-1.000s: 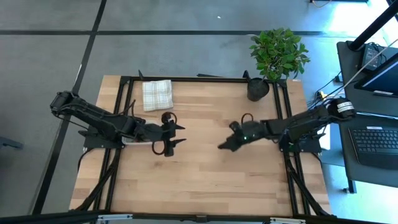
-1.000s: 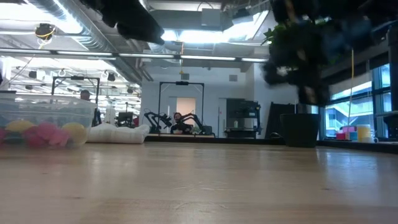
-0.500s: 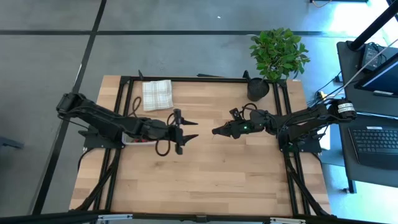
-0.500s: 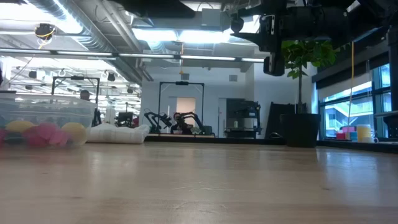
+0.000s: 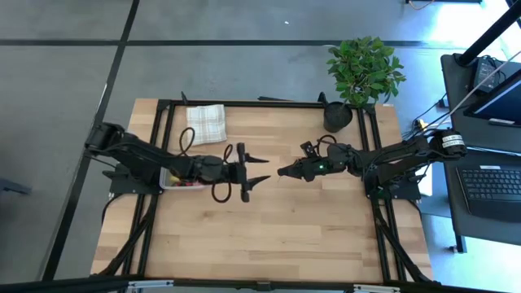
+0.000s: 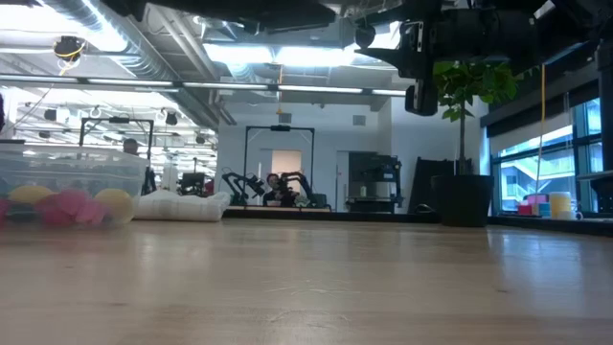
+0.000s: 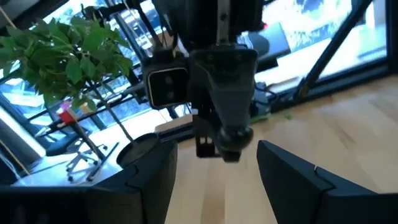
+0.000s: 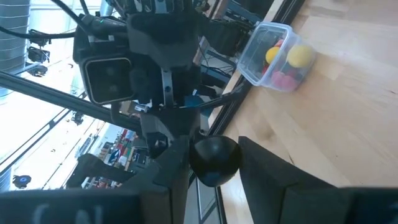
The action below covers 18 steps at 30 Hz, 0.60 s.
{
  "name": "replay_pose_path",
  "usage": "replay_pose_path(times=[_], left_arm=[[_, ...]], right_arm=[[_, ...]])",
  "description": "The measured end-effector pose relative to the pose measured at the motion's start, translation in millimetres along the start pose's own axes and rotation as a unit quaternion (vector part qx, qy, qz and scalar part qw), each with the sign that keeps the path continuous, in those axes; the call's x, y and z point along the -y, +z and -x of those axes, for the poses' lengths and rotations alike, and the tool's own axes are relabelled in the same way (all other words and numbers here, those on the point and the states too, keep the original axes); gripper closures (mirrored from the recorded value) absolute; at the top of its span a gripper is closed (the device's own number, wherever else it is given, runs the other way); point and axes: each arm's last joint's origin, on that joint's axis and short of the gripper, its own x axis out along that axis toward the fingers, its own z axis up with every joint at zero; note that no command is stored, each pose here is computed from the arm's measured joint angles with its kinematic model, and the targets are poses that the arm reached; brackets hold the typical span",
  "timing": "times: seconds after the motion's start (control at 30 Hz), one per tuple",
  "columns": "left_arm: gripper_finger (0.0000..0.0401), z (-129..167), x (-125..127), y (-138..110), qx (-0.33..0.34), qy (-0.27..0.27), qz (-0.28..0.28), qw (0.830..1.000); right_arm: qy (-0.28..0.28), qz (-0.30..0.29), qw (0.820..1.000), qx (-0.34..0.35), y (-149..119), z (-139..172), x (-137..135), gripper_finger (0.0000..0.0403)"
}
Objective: Pick and placing Produce into tupperware
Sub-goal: Put the black cherry into the transparent bin
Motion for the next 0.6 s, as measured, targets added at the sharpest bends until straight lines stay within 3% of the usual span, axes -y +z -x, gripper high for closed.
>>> replay_pose_path(times=[0.23,0.6], left_arm=[[0.0187,-10,2,-7,0.007,-0.013,0.016,1.000],[0.0187,-20,-10,7,0.019,-0.008,0.022,1.000]], right_arm=[[0.000,0.002,1.000,0.004,2,0,1,0.0279],[0.009,0.012,1.000,0.009,3,0,-1,0.0279]])
